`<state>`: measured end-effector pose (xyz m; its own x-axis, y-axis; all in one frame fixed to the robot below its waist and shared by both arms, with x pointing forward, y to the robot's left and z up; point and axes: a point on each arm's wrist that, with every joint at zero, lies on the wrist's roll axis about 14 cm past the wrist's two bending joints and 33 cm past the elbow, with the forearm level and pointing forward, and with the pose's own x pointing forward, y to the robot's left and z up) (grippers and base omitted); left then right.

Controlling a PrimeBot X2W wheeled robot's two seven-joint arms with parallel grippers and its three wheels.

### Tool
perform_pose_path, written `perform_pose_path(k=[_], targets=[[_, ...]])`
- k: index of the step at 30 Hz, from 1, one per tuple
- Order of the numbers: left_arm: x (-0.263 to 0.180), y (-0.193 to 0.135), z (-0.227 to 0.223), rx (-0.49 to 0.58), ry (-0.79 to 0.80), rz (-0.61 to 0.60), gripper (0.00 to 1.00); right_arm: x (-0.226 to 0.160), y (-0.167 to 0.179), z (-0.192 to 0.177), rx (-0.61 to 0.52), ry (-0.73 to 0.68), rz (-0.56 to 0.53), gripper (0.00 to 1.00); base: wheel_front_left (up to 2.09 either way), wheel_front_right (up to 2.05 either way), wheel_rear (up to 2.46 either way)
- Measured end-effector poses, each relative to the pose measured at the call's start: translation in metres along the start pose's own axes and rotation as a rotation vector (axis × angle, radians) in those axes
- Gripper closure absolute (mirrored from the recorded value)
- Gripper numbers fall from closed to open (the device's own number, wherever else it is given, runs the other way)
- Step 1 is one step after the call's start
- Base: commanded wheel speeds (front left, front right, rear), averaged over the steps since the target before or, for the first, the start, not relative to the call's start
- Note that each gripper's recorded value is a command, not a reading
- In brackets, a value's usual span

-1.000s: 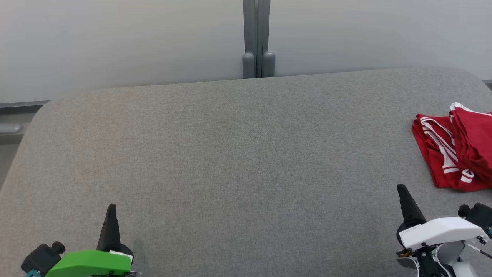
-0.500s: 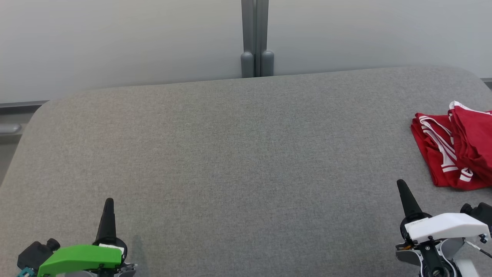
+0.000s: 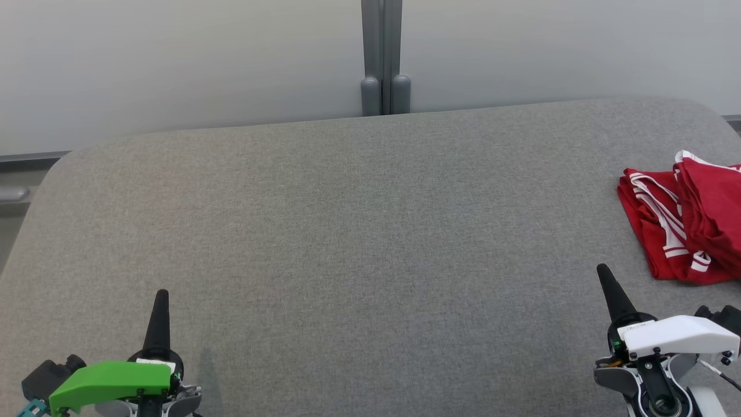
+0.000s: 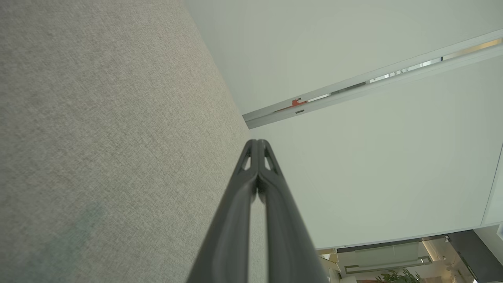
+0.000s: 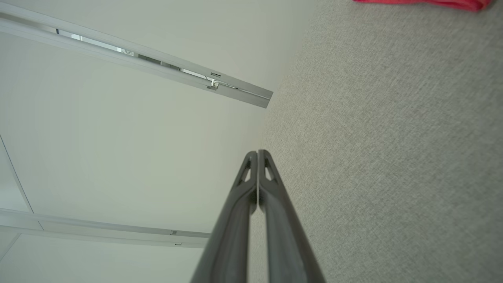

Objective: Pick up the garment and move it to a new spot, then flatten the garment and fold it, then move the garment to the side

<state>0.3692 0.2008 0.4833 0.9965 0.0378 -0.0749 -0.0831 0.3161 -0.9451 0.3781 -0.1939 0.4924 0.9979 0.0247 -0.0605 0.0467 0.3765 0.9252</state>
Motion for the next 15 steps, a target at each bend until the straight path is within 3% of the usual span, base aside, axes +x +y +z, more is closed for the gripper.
perform_pose_path(k=[15], targets=[[0.006, -0.0068, 0.0018, -0.124, 0.007, -0.02, 1.0, 0.0032, 0.0031, 0.0035, 0.147, -0.014, 0.013, 1.0, 0.0, 0.0, 0.0]])
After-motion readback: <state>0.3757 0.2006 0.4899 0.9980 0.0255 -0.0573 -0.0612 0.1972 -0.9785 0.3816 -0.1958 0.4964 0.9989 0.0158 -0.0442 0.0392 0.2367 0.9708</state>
